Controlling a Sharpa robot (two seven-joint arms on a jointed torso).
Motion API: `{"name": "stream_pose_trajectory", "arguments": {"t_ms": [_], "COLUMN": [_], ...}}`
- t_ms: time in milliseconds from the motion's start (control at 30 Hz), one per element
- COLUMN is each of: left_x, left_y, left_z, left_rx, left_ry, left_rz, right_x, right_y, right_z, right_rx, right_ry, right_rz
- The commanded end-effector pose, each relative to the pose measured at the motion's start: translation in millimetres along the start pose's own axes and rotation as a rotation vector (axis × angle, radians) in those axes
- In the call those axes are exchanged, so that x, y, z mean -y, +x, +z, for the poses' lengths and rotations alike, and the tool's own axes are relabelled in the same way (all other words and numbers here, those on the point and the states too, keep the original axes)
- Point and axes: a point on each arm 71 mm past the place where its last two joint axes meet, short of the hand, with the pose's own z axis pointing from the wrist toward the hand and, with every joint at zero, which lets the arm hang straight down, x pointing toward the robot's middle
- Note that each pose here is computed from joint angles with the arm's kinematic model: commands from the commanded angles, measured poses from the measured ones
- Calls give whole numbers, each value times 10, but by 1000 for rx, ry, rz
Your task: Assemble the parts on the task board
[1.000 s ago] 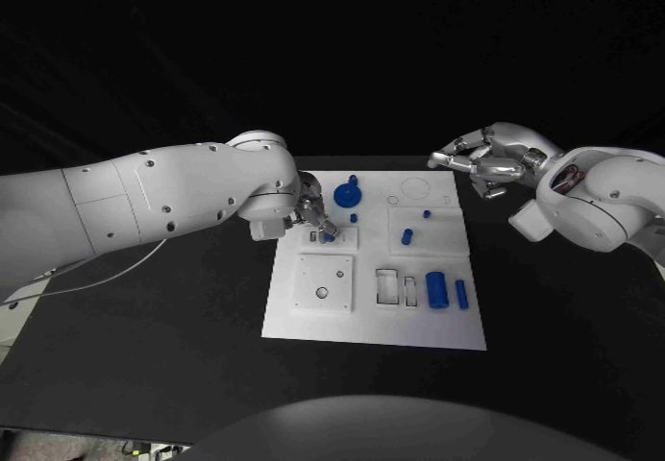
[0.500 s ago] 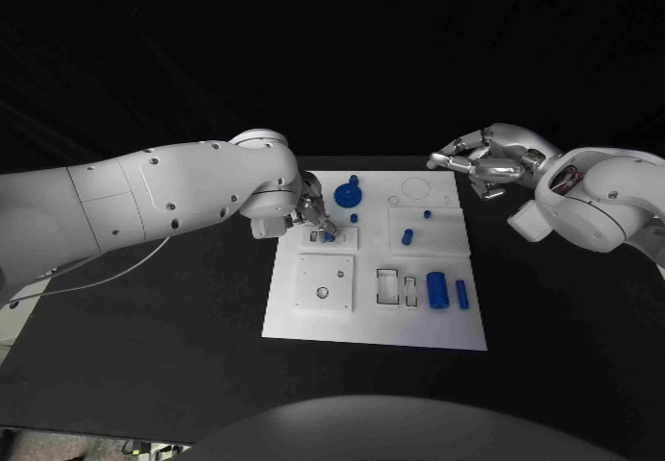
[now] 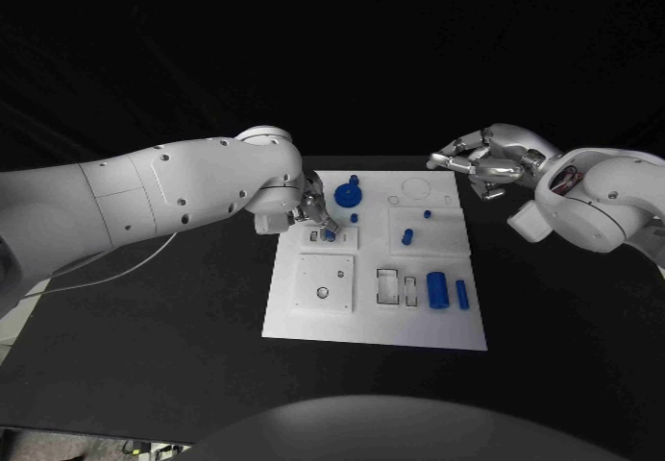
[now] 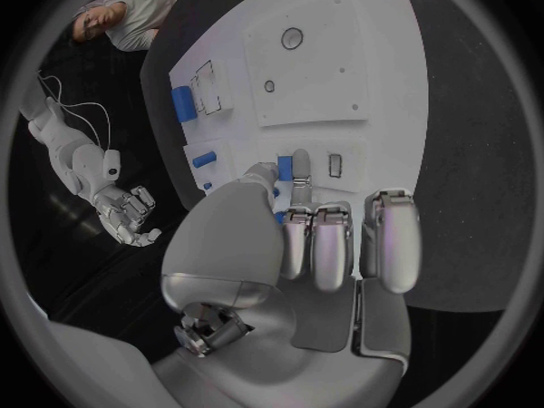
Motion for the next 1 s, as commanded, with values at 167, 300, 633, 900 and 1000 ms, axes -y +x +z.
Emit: {"name": "stream_pose_trajectory", "arguments": {"t_ms": [167,300,633,900,1000], "left_x": [-69,-73,-70,-72,-67], "left_y": [-2,-8,-12,-16,-16], "left_z": [14,19,25,30,36], "left_rx": [-27,-28,-29,-31,-33], "left_ry": [-112,-115,-115,-115,-116], "left_rz": [27,27,28,30,32], "right_x": [-5,-5,-3,-4,-5], "right_y": [19,20,20,22,22], "right_z": [2,1,1,1,2], "right_rx": [-17,-18,-18,-18,-18], "right_ry": [-7,-8,-7,-7,-8], "right_rz": [0,0,0,1,1]}}
